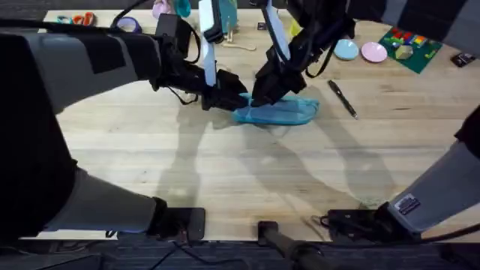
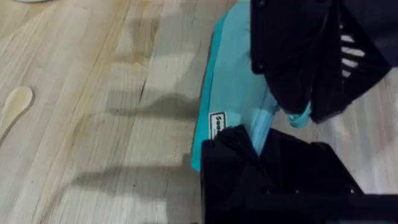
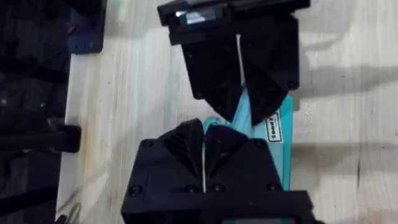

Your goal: Unzip the bag, pick up the pens from the table one at a time and place them inside, then zip the bag closed.

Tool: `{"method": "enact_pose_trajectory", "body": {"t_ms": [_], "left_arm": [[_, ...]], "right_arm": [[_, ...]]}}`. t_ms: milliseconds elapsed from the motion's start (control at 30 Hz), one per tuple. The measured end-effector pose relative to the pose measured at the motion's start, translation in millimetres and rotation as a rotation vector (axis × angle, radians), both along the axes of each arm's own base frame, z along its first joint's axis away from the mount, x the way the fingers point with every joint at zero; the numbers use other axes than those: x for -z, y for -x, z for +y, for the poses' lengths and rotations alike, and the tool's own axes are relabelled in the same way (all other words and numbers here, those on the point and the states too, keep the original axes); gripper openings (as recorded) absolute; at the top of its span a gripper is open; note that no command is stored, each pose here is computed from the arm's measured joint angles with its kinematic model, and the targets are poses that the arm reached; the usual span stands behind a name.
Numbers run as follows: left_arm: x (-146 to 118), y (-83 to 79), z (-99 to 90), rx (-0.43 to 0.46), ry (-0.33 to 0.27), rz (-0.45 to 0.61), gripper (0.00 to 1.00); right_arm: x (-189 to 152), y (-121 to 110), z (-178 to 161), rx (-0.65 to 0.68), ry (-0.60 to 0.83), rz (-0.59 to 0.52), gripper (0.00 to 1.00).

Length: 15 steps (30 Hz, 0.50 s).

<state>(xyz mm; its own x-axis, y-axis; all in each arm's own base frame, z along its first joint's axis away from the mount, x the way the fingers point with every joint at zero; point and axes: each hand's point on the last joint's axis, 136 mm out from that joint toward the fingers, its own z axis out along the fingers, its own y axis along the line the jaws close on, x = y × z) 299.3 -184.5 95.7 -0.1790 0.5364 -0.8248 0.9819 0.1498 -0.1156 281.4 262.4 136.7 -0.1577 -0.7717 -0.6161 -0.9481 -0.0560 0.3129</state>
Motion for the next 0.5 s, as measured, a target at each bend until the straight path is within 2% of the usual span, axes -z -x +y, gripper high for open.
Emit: {"method": "enact_pose_trajectory", "body": {"t_ms": [167,200,400,500], "left_arm": [[0,-0.1,0.0,0.000,0.000,0.000,0.041],[0,-0.1,0.0,0.000,0.000,0.000,0.041],[1,-3.1,0.7,-0.004,-0.009,-0.016,0.041],[1,-3.5,1.0,-0.005,-0.011,-0.018,0.041]], "right_arm": [[-4,-3,2,0.025,0.012,0.008,0.030],[-4,-2,2,0.033,0.015,0.015,0.088],[-10,5,4,0.046,-0.006,0.069,0.946],[-14,4,3,0.055,-0.016,0.073,0.995]]}}
